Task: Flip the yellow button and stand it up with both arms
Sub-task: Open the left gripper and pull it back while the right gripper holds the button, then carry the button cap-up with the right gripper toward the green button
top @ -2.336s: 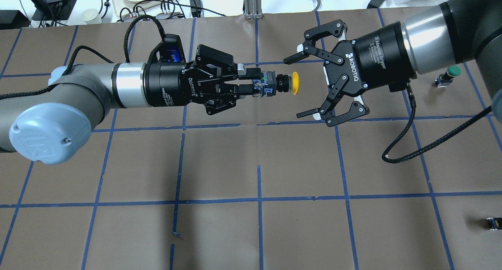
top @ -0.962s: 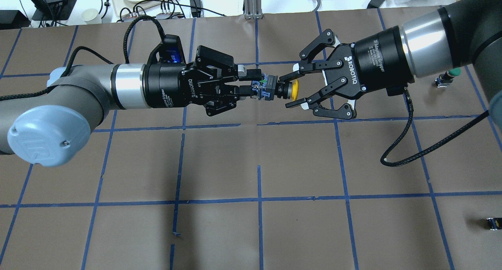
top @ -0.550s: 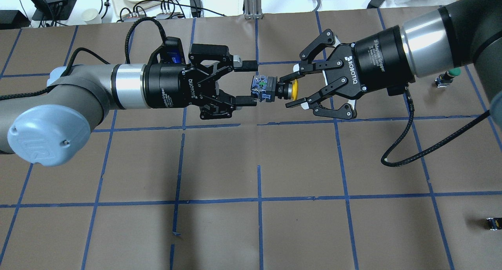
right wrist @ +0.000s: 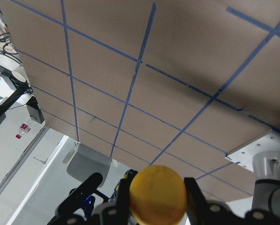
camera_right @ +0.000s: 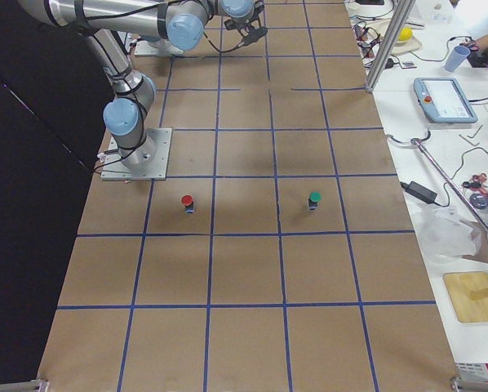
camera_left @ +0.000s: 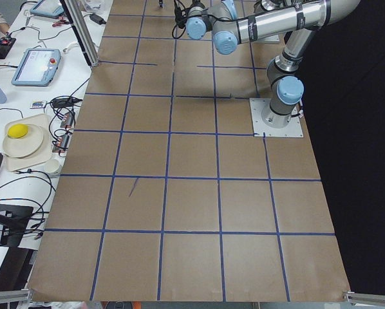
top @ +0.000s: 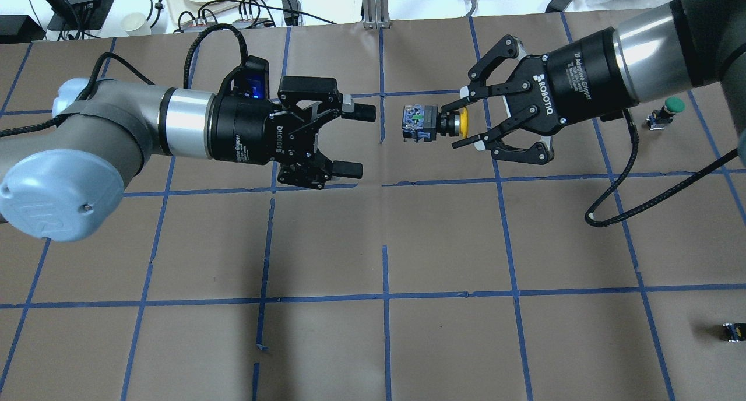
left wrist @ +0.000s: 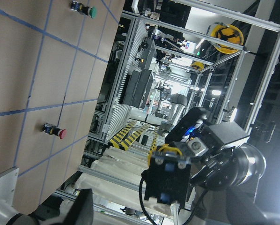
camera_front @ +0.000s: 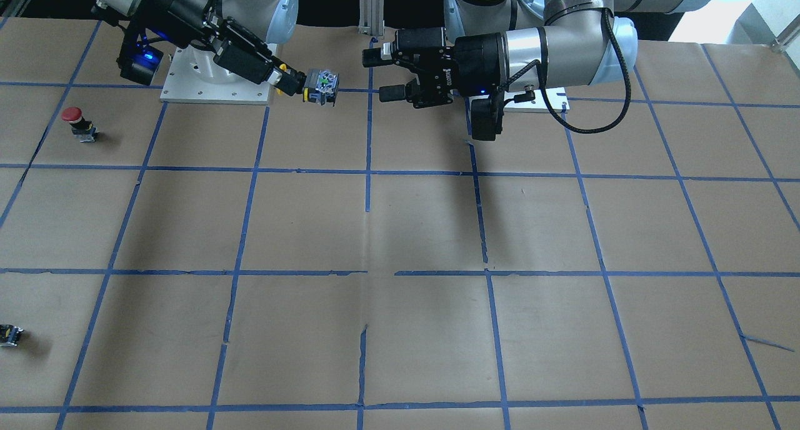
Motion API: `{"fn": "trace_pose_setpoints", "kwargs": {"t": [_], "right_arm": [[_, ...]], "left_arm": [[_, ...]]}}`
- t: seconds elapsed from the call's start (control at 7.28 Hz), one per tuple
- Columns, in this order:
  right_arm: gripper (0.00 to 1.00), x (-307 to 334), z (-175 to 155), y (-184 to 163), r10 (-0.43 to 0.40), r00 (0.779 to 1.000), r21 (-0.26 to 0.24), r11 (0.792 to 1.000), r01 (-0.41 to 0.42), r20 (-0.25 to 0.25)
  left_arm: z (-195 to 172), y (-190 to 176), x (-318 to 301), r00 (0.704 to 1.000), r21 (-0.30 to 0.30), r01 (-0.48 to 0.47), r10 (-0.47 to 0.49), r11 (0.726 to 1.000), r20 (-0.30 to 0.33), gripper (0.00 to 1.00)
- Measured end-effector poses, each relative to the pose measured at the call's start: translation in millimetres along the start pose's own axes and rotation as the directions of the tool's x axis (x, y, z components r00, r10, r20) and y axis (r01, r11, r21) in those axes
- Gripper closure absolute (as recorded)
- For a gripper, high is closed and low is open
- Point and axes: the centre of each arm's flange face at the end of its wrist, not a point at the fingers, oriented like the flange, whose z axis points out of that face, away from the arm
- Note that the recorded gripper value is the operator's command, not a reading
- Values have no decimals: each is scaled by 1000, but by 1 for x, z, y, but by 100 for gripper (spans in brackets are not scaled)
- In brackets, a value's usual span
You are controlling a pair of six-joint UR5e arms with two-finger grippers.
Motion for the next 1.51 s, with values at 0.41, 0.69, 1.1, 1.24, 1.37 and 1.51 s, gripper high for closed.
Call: {"fn": "trace_pose_setpoints", "kwargs": {"t": [0.41,0.69,1.1,1.24,1.37,1.51], "right_arm": [[76,23,-12,-39,-425,858,116,874,472,-289],[77,43,-26,-67,-669,516,-24,623,782,-535],[78,85,-59,-143,-752,123,-180,308,934,-648],[78,102,-69,-166,-748,28,-216,227,950,-663],[78,113,-79,-184,-742,-31,-238,175,955,-670],[78,119,-87,-206,-732,-79,-257,134,957,-677]], "left_arm": [[-49,-26,-11,932,89,-145,106,985,347,0],[-85,-41,-10,812,109,-207,108,972,574,0],[-121,-59,-13,537,98,-260,59,961,841,0],[-129,-62,-5,448,106,-285,35,953,893,0],[-129,-63,8,388,116,-287,5,951,922,0],[-121,-64,23,356,129,-268,-26,955,934,0]]}}
